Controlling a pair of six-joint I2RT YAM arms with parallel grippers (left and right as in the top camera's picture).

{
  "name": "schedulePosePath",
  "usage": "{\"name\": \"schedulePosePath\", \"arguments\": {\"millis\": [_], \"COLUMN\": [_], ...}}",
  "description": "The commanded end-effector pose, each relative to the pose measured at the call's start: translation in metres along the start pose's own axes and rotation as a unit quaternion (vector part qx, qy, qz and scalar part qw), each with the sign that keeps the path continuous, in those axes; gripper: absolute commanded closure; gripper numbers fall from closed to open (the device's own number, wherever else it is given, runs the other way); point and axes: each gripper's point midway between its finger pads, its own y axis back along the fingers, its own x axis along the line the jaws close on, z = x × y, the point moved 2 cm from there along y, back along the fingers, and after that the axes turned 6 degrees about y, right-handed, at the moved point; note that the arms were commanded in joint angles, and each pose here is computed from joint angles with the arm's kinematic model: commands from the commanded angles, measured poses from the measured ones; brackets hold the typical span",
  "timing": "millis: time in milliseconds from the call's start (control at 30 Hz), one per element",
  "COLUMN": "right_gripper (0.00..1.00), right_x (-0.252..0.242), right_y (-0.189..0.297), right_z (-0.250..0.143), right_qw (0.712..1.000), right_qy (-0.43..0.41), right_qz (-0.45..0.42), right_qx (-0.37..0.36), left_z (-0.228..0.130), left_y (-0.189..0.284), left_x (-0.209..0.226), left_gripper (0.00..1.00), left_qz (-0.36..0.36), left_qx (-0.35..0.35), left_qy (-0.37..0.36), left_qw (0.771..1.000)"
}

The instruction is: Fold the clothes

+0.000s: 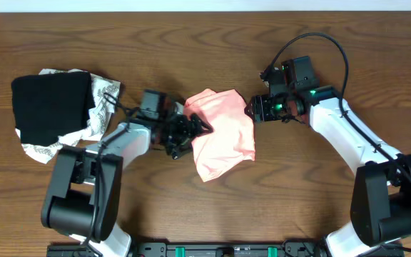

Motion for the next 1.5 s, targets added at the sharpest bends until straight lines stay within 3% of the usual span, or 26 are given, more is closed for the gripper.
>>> {"name": "schedulePosePath", "arguments": {"millis": [0, 133, 400, 633, 800, 867, 933, 1000, 1100, 1267, 1333, 1467], "right_gripper": [0.43, 0.49, 0.51, 0.54, 0.55, 0.56, 0.57, 0.61, 0.80, 0.99, 0.99, 0.99], "right_x": [0.009, 0.014, 0.018, 0.015, 0.013, 0.008, 0.003, 0.001, 0.000, -0.007, -0.010, -0.006], "right_y": [-0.006, -0.008, -0.009, -0.009, -0.009, -0.009, -0.008, -0.010, -0.017, -0.042, -0.052, -0.064], "right_z": [-0.001, -0.002, -0.003, -0.003, -0.006, -0.009, -0.013, -0.017, -0.021, -0.038, -0.045, -0.046], "right_qw": [1.000, 1.000, 1.000, 1.000, 1.000, 0.999, 0.999, 0.998, 0.998, 0.995, 0.994, 0.995], "right_qy": [0.006, 0.012, 0.008, 0.009, 0.006, 0.003, -0.008, -0.014, -0.018, -0.028, -0.033, -0.019], "right_qz": [0.003, 0.006, 0.006, -0.004, -0.010, -0.025, -0.043, -0.048, -0.043, -0.042, -0.035, -0.005], "right_qx": [0.005, 0.007, 0.009, 0.008, 0.015, 0.022, 0.029, 0.036, 0.047, 0.086, 0.102, 0.102], "left_z": [-0.007, -0.004, 0.008, 0.011, 0.013, 0.015, 0.016, 0.016, 0.014, 0.010, 0.005, -0.002], "left_y": [-0.013, -0.017, -0.018, -0.017, -0.017, -0.017, -0.017, -0.017, -0.017, -0.017, -0.017, -0.014], "left_x": [0.022, 0.014, 0.002, -0.001, -0.004, -0.009, -0.009, -0.008, -0.005, -0.003, -0.006, -0.011], "left_gripper": [0.12, 0.18, 0.43, 0.67, 0.68, 0.63, 0.42, 0.32, 0.25, 0.20, 0.10, 0.05], "left_qz": [0.048, 0.041, 0.022, 0.021, 0.017, 0.008, 0.007, 0.008, 0.014, 0.016, 0.006, -0.007], "left_qx": [-0.013, -0.028, -0.058, -0.062, -0.066, -0.072, -0.074, -0.073, -0.068, -0.059, -0.046, -0.029], "left_qy": [0.026, 0.006, -0.023, -0.092, -0.114, -0.122, -0.123, -0.121, -0.115, -0.095, -0.096, -0.098], "left_qw": [0.998, 0.999, 0.998, 0.994, 0.991, 0.990, 0.990, 0.990, 0.991, 0.994, 0.994, 0.995]}}
